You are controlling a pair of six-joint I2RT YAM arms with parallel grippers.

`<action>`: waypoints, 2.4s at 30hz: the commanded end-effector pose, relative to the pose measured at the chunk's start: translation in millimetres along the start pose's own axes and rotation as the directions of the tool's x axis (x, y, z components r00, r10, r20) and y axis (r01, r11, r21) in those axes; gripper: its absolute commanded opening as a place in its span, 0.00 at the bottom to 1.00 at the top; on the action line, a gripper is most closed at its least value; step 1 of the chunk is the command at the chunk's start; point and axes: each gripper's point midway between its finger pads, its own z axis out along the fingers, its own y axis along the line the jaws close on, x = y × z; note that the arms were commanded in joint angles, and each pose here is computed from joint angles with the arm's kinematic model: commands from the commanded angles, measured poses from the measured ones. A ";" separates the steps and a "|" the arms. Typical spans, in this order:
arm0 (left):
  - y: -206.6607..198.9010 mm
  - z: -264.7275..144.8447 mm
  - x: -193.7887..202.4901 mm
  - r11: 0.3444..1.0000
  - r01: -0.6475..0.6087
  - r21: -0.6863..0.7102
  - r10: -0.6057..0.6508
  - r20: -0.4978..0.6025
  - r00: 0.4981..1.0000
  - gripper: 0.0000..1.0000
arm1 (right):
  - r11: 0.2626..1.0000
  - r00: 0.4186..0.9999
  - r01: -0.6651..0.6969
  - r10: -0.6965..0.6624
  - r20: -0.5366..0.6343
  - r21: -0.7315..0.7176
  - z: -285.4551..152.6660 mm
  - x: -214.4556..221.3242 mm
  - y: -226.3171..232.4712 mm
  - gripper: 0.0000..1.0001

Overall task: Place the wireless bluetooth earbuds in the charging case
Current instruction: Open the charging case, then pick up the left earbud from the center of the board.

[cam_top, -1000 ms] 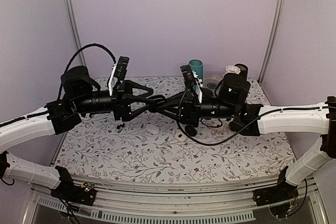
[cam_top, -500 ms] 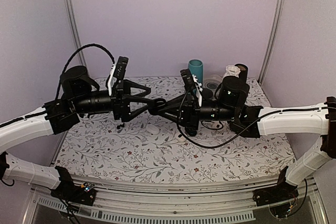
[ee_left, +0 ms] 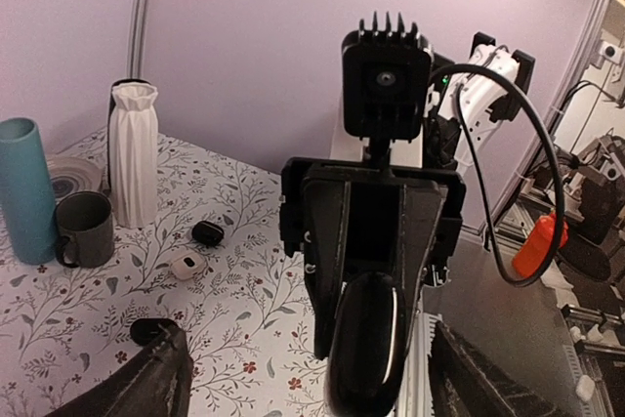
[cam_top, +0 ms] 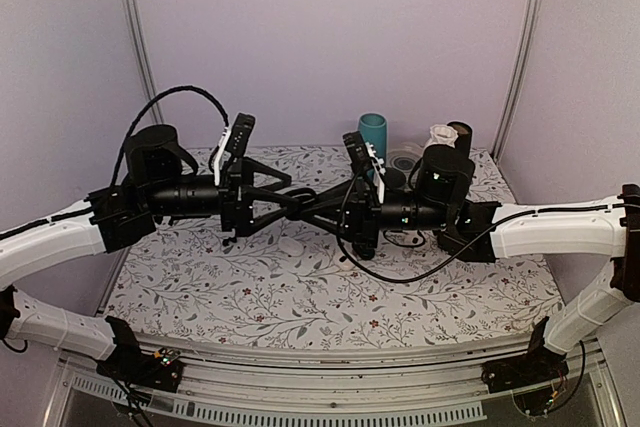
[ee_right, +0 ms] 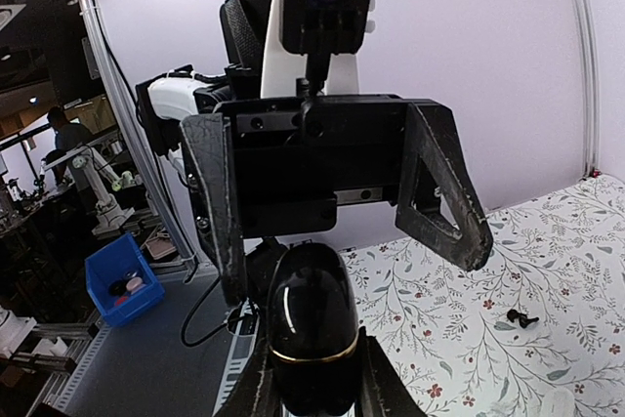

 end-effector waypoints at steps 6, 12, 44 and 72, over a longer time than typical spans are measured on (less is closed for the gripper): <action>23.8 -3.3 -13.3 0.989 -0.017 -0.145 0.020 0.015 1.000 0.84 | 0.999 0.999 0.033 -0.031 0.038 -0.032 -4.4 -21.1 12.5 0.02; 38.2 -8.5 -19.7 0.975 -0.003 -0.222 0.011 0.036 0.999 0.84 | 0.998 0.999 0.043 -0.042 0.025 -0.040 -3.6 -17.5 15.3 0.02; 61.5 -48.1 -34.4 0.931 0.090 -0.353 -0.034 0.163 0.986 0.84 | 0.976 0.999 -0.043 0.037 0.033 0.213 -15.9 -11.4 -33.3 0.02; 215.7 -130.3 155.3 0.327 0.348 -0.879 -0.478 0.165 0.863 0.34 | 0.942 0.998 -0.061 0.058 0.020 0.331 -35.6 0.9 -59.0 0.03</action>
